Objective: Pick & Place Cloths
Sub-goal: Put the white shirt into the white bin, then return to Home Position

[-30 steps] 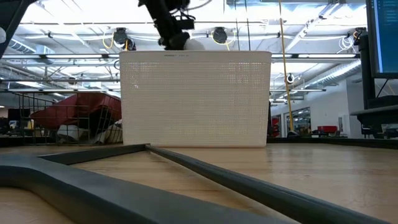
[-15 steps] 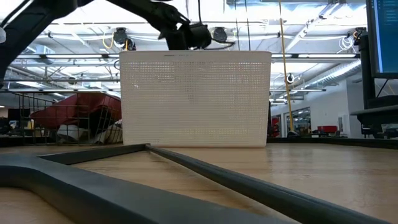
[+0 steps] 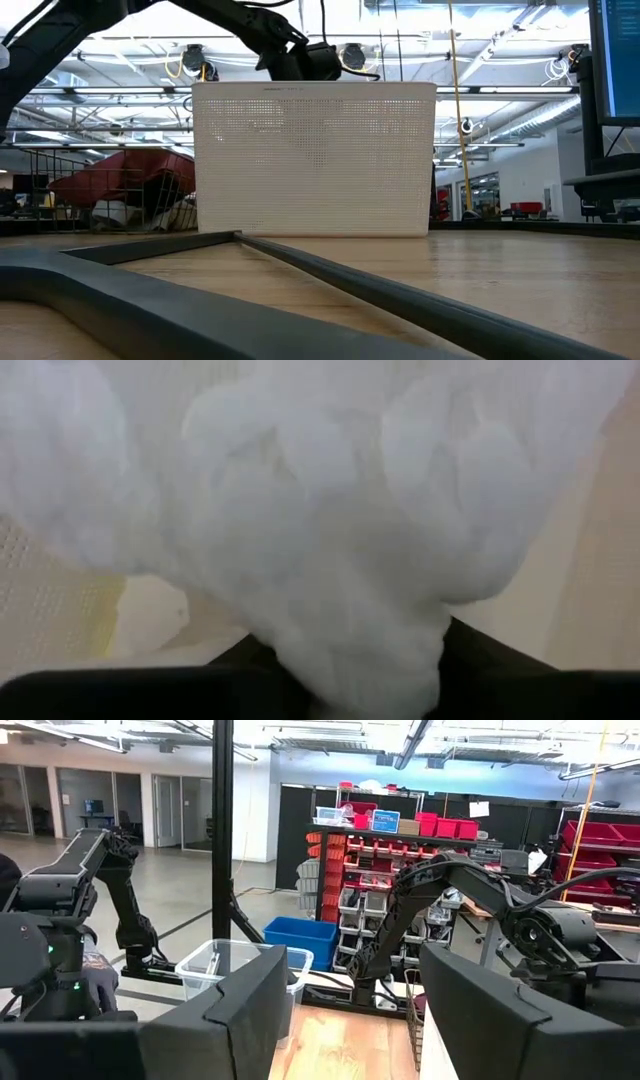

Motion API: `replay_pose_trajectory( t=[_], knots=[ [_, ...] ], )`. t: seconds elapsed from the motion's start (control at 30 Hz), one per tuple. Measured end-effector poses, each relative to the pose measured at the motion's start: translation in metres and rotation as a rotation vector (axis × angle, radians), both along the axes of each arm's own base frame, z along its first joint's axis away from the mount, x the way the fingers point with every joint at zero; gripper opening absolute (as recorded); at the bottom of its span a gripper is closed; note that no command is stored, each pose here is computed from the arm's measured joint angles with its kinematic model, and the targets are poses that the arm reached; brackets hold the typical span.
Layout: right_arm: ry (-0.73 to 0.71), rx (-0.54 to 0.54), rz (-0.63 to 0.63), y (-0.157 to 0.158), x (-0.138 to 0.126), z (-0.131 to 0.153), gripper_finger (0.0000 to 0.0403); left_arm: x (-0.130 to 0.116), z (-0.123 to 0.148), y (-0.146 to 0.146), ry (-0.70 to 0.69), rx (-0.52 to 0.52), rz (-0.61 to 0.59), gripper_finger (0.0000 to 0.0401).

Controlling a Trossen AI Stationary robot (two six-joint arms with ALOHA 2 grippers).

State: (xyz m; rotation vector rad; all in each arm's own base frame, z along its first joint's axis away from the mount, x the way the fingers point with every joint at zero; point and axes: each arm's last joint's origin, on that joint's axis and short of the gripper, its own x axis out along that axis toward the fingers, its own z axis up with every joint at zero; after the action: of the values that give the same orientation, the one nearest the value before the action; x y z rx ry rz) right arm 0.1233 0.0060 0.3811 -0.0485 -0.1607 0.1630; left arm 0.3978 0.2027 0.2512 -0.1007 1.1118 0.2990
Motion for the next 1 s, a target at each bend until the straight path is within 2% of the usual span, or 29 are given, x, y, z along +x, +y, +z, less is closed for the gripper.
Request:
replay_pose_trajectory(
  t=[0.2, 0.33, 0.43, 0.63, 0.77, 0.9, 1.0],
  knots=[
    [0.004, 0.0, 0.001, 0.0, 0.0, 0.0, 0.0224, 0.003, 0.002, 0.002, -0.031, 0.036, -0.001, 0.0199],
    [0.015, -0.001, 0.003, 0.0, 0.0, -0.001, 0.0224, 0.004, 0.006, 0.004, -0.035, 0.106, 0.043, 0.025],
    [0.02, 0.013, 0.005, 0.0, 0.0, -0.002, 0.0224, 0.001, 0.018, -0.002, -0.047, 0.135, 0.088, 0.0279],
    [0.056, 0.05, 0.01, 0.0, 0.001, -0.005, 0.0224, -0.021, 0.075, -0.035, -0.13, 0.165, 0.086, 0.0312],
    [0.095, 0.05, 0.01, 0.0, 0.001, -0.008, 0.0224, -0.048, 0.128, -0.061, -0.296, 0.152, 0.136, 0.0321],
    [0.132, 0.042, 0.008, 0.0, 0.003, -0.012, 0.0224, -0.077, 0.171, -0.092, -0.411, 0.192, 0.061, 0.0316],
    [0.146, 0.0, 0.003, 0.0, 0.003, -0.014, 0.0224, -0.1, 0.194, -0.11, -0.48, 0.174, 0.0, 0.0309]
  ],
)
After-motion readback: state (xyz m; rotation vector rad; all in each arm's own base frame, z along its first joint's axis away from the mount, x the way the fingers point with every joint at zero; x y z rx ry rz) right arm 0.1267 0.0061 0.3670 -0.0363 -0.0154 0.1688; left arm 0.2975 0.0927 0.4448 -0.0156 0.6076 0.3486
